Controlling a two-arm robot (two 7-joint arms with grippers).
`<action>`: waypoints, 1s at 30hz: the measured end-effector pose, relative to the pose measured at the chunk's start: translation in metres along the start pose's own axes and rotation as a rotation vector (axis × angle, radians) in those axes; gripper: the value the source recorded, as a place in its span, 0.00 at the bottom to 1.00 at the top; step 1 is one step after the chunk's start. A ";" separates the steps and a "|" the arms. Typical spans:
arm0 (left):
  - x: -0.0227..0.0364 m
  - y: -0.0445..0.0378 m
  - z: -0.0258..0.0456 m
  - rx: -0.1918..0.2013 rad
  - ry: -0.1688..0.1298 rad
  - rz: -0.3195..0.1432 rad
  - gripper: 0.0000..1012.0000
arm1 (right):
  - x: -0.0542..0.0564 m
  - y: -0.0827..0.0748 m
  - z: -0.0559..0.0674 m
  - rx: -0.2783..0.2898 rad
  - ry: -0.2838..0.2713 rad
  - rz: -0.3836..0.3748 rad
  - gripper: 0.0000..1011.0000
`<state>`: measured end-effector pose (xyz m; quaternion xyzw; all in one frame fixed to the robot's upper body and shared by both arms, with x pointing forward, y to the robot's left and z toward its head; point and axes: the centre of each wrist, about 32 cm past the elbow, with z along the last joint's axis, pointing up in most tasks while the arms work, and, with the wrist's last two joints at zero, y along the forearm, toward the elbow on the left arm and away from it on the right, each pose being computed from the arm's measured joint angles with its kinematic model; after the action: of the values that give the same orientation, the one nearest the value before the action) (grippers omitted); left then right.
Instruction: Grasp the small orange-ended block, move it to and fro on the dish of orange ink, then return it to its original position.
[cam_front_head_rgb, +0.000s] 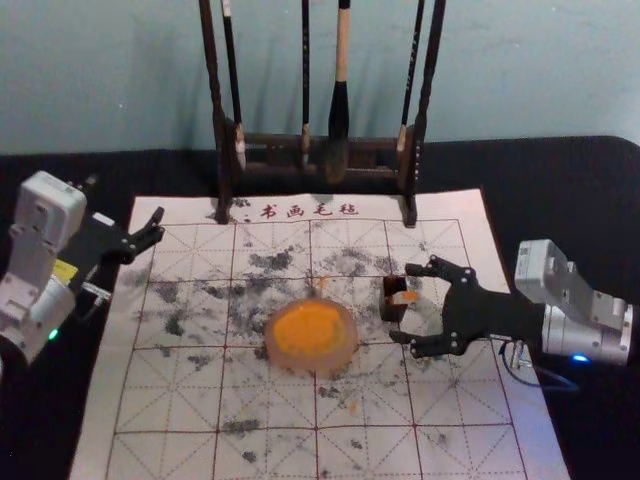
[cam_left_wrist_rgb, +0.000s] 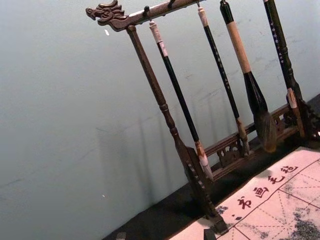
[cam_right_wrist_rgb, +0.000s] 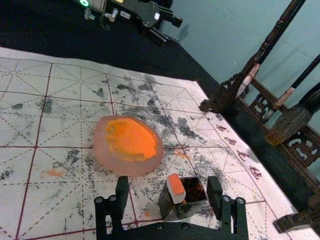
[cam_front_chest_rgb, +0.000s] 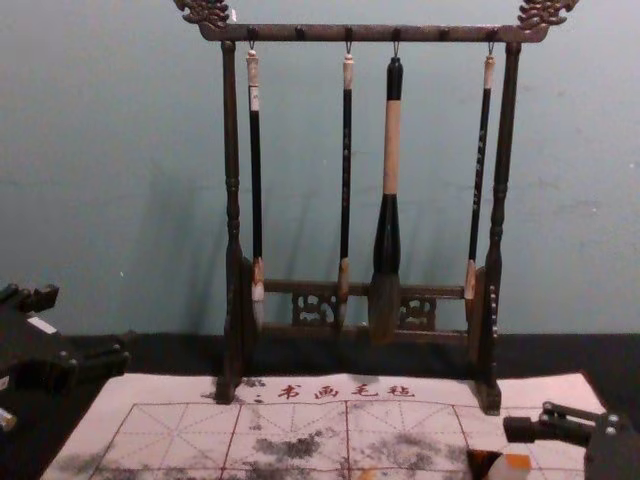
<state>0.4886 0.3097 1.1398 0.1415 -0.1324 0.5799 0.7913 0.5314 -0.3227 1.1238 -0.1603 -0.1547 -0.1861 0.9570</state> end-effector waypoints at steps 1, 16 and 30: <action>0.0000 0.0000 0.0000 0.000 0.000 0.000 0.99 | 0.000 0.000 -0.002 0.003 0.003 0.001 0.99; 0.0000 0.0000 0.0000 0.000 0.000 0.000 0.99 | 0.004 0.006 -0.012 0.048 0.041 -0.016 0.99; 0.0000 0.0000 0.0000 0.000 0.000 0.000 0.99 | 0.005 0.006 -0.011 0.048 0.034 -0.014 0.99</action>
<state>0.4886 0.3097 1.1398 0.1415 -0.1325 0.5799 0.7913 0.5411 -0.3228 1.1142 -0.1328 -0.1441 -0.1914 0.9618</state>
